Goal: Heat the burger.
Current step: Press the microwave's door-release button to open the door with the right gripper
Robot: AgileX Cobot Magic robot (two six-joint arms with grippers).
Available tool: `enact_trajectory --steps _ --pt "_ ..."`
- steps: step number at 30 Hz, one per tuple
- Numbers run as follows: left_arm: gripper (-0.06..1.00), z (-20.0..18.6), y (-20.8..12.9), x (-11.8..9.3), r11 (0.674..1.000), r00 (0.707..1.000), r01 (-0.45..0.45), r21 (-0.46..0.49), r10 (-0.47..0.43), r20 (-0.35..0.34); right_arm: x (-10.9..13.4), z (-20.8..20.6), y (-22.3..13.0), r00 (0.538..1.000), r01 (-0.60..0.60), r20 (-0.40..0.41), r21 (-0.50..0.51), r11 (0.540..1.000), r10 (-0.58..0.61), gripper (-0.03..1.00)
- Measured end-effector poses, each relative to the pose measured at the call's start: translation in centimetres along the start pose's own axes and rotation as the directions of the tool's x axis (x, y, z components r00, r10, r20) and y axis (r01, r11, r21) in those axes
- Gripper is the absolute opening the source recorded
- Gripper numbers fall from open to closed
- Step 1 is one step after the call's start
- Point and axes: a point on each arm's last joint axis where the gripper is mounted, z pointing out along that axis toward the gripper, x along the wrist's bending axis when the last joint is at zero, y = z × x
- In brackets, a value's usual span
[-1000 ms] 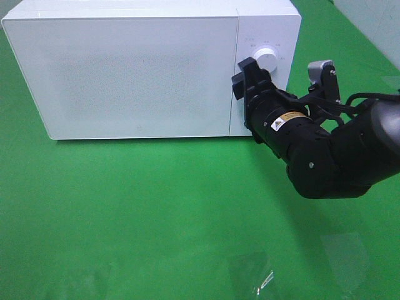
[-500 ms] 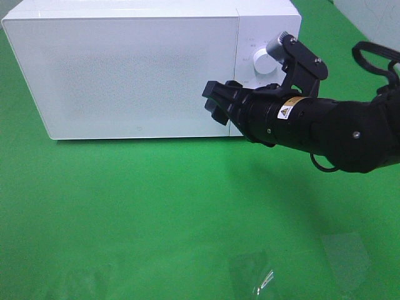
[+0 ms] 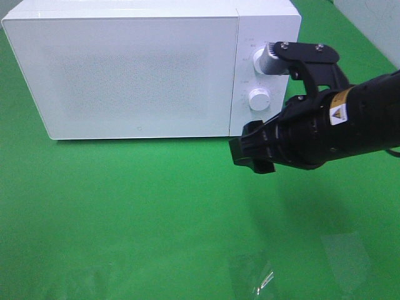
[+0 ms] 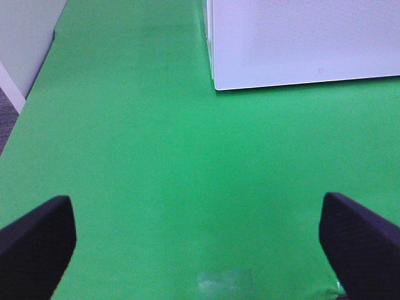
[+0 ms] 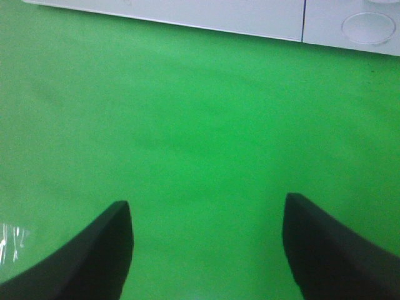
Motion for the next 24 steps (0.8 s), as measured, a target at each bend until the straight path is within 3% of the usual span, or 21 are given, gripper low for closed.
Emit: enact_trajectory --steps 10,21,24 --pt "0.98 0.0 0.0 0.0 1.000 1.000 0.000 0.000 0.000 0.000 -0.8 -7.8 -0.7 0.995 0.073 0.068 0.058 0.996 -0.076 0.65" --pt "0.98 0.0 0.0 0.0 1.000 1.000 0.000 0.000 0.000 0.000 -1.4 -13.1 -2.3 0.993 0.064 0.093 0.053 0.997 -0.069 0.65" --pt "0.98 0.0 0.0 0.0 1.000 1.000 0.000 0.000 0.000 0.000 -1.9 -15.1 -3.5 0.993 0.073 0.097 0.003 0.997 -0.073 0.65"
